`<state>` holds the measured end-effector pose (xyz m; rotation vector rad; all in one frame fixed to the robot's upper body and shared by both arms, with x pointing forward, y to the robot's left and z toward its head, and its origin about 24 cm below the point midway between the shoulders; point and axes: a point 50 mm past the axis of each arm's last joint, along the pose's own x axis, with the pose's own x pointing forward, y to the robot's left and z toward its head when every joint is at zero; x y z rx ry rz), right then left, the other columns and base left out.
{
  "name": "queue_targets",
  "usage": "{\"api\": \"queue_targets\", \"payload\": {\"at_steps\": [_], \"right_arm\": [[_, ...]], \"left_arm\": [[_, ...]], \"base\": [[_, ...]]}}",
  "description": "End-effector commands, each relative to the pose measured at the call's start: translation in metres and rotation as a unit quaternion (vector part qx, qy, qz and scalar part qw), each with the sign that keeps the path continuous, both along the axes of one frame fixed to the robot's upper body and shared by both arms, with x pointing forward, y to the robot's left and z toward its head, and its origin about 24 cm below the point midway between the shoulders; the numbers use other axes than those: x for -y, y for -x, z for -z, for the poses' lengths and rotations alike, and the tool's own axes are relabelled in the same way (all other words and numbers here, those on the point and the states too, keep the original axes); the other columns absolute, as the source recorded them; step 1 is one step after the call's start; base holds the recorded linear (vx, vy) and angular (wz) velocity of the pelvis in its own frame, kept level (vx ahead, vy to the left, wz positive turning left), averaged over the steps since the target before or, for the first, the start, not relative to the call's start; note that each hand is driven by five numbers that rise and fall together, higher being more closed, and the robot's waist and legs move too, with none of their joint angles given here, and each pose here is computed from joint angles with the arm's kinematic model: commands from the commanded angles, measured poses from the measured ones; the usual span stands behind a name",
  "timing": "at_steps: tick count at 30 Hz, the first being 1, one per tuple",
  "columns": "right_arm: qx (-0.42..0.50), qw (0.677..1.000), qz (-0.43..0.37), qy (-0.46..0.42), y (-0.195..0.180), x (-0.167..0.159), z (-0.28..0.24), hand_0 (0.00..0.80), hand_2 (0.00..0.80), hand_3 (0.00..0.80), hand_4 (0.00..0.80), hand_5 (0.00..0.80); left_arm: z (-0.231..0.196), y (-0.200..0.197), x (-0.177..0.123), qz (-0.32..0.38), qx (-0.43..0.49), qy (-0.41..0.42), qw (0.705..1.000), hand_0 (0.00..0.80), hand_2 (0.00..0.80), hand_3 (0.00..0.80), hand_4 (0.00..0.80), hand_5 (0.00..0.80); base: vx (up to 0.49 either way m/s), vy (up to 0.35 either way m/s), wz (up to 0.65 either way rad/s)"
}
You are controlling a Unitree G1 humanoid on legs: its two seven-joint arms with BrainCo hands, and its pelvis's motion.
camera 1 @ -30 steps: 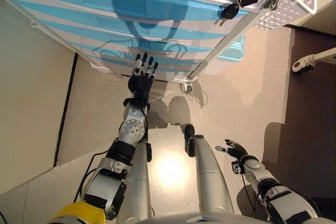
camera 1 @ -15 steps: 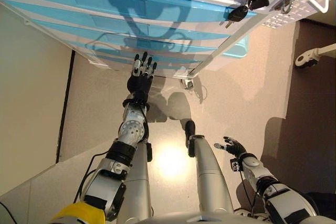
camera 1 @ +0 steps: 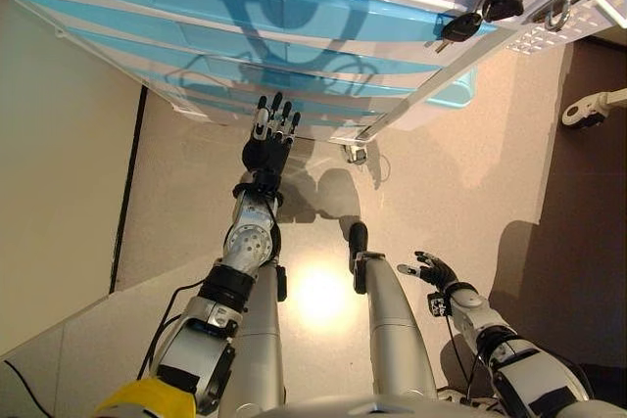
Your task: Open the drawer and pick up the medicine
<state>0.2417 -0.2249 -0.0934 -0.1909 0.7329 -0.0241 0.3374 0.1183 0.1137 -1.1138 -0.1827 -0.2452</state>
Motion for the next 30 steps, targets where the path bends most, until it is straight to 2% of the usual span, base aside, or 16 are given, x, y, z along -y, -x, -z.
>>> {"api": "queue_targets", "payload": {"at_steps": [1,6,15,19,24,30], "right_arm": [[-0.016,0.999,-0.018,0.03,0.01,0.014,0.003,0.0,0.0,0.0,0.0,0.0],[-0.03,0.999,-0.022,0.033,0.016,0.017,0.007,0.0,0.0,0.0,0.0,0.0],[-0.031,0.999,-0.028,0.033,0.016,0.017,0.007,0.0,0.0,0.0,0.0,0.0],[-0.032,0.998,-0.026,0.036,0.016,0.017,0.007,0.0,0.0,0.0,0.0,0.0],[-0.035,0.998,-0.018,0.046,0.017,0.021,0.007,0.0,0.0,0.0,0.0,0.0],[-0.035,0.998,-0.018,0.054,0.018,0.022,0.007,0.0,0.0,0.0,0.0,0.0]], "left_arm": [[-0.081,0.008,0.008,0.022,0.191,0.024,0.981,0.0,0.0,0.0,0.0,0.0],[-0.099,0.015,0.006,0.025,0.239,0.018,0.971,0.0,0.0,0.0,0.0,0.0],[-0.105,0.007,0.0,-0.001,0.233,0.024,0.972,0.0,0.0,0.0,0.0,0.0],[-0.11,-0.003,-0.009,-0.037,0.219,0.031,0.975,0.0,0.0,0.0,0.0,0.0],[-0.115,-0.018,-0.039,-0.131,0.178,0.064,0.973,0.0,0.0,0.0,0.0,0.0],[-0.128,-0.025,-0.062,-0.186,0.167,0.077,0.965,0.0,0.0,0.0,0.0,0.0]], "base": [[0.0,0.0,0.0],[0.0,0.0,0.0],[0.0,0.0,0.0],[0.0,0.0,0.0],[0.003,-0.001,-0.01],[0.014,0.002,-0.06]]}}
